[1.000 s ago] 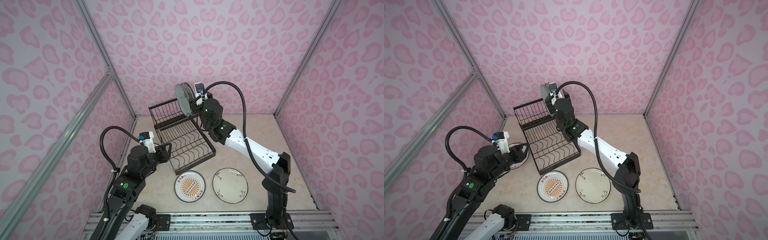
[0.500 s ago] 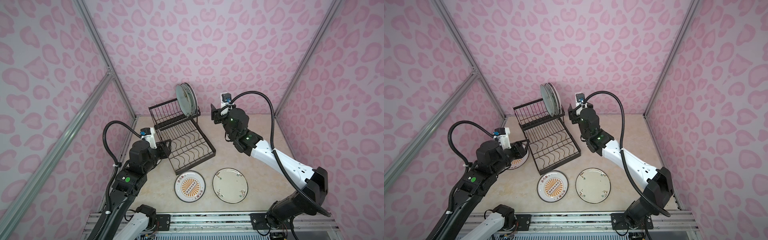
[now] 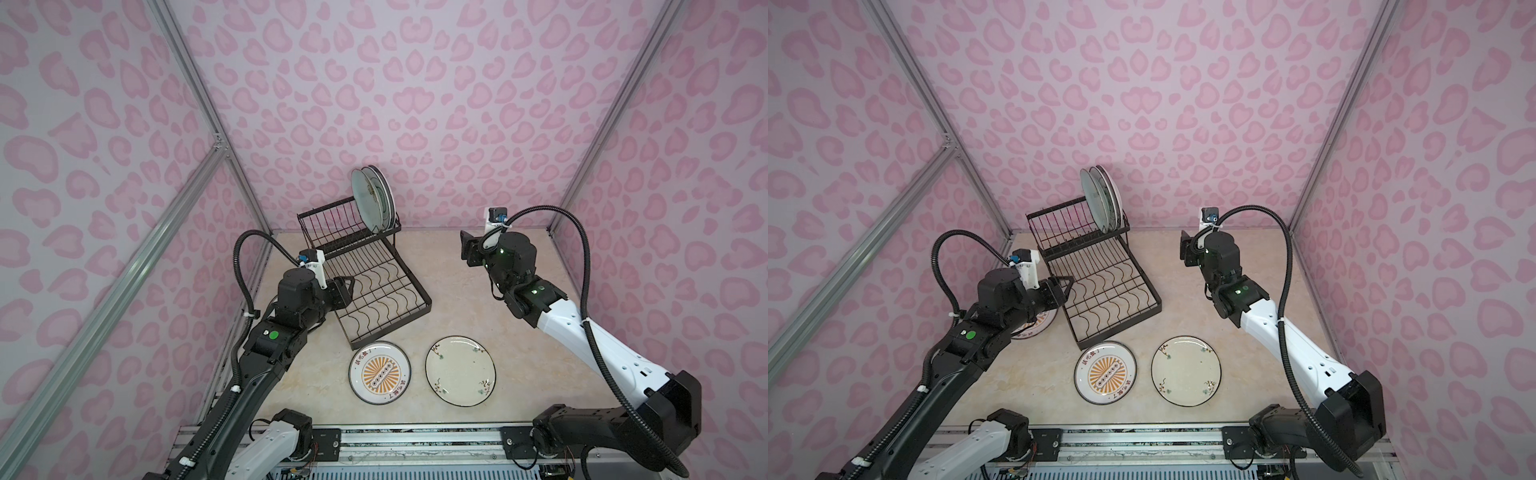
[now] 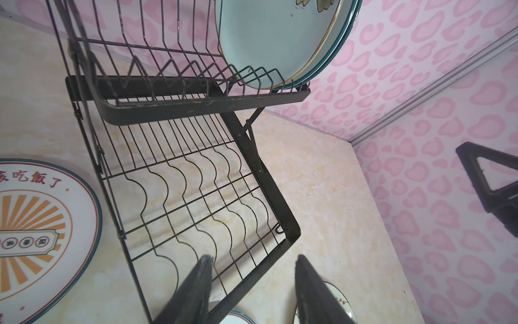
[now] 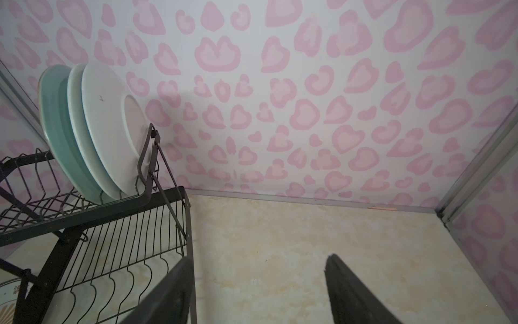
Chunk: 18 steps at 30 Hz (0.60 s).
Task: Load plates into a dish rack
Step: Move the plate to the middle-right of the table.
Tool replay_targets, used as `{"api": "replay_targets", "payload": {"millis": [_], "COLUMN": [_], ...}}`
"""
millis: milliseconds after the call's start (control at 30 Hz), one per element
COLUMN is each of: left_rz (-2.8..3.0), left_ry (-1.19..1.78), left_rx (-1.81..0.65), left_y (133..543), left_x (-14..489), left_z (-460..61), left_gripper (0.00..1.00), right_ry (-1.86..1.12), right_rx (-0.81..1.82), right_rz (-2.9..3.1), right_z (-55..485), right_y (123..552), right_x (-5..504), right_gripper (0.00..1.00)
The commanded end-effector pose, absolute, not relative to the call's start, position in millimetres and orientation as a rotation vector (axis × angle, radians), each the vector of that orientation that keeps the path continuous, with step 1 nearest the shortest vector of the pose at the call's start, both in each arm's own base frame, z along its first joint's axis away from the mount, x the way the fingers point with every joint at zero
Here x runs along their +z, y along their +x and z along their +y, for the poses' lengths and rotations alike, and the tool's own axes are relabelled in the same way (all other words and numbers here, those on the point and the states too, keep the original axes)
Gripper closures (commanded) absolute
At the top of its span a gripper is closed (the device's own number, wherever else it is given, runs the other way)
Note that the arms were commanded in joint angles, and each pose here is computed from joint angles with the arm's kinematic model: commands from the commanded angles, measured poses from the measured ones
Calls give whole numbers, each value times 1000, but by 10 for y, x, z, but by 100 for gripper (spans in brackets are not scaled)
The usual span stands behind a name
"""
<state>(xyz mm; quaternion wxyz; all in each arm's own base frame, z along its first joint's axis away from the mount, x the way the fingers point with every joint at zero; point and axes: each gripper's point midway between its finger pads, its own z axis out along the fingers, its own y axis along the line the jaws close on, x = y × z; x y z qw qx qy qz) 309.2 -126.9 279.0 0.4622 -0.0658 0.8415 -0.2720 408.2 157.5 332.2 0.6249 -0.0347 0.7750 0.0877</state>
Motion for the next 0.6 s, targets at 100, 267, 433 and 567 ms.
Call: {"api": "replay_targets", "payload": {"millis": [100,267,433,567], "left_rz": [2090,2166,2255,2304], "left_ry": [-172,-181,-190,-192], "left_rx": [-743,-759,-788,-812], "left_y": [3228,3275,3258,3208], "left_x": [2670,2414,2141,1985], "left_z": [-1425,-1541,-1637,-1708], "left_gripper": [50,50,51,51], "right_ry": [-21,2,40,50], "right_rx": [273,319,366,408], "right_rz": [1866,1922,1936,1973], "right_z": [1426,1335,1269,1284], "right_y": [4018,4033,4068,4100], "right_x": [3034,2857,2738,2591], "right_gripper": [27,29,29,31]}}
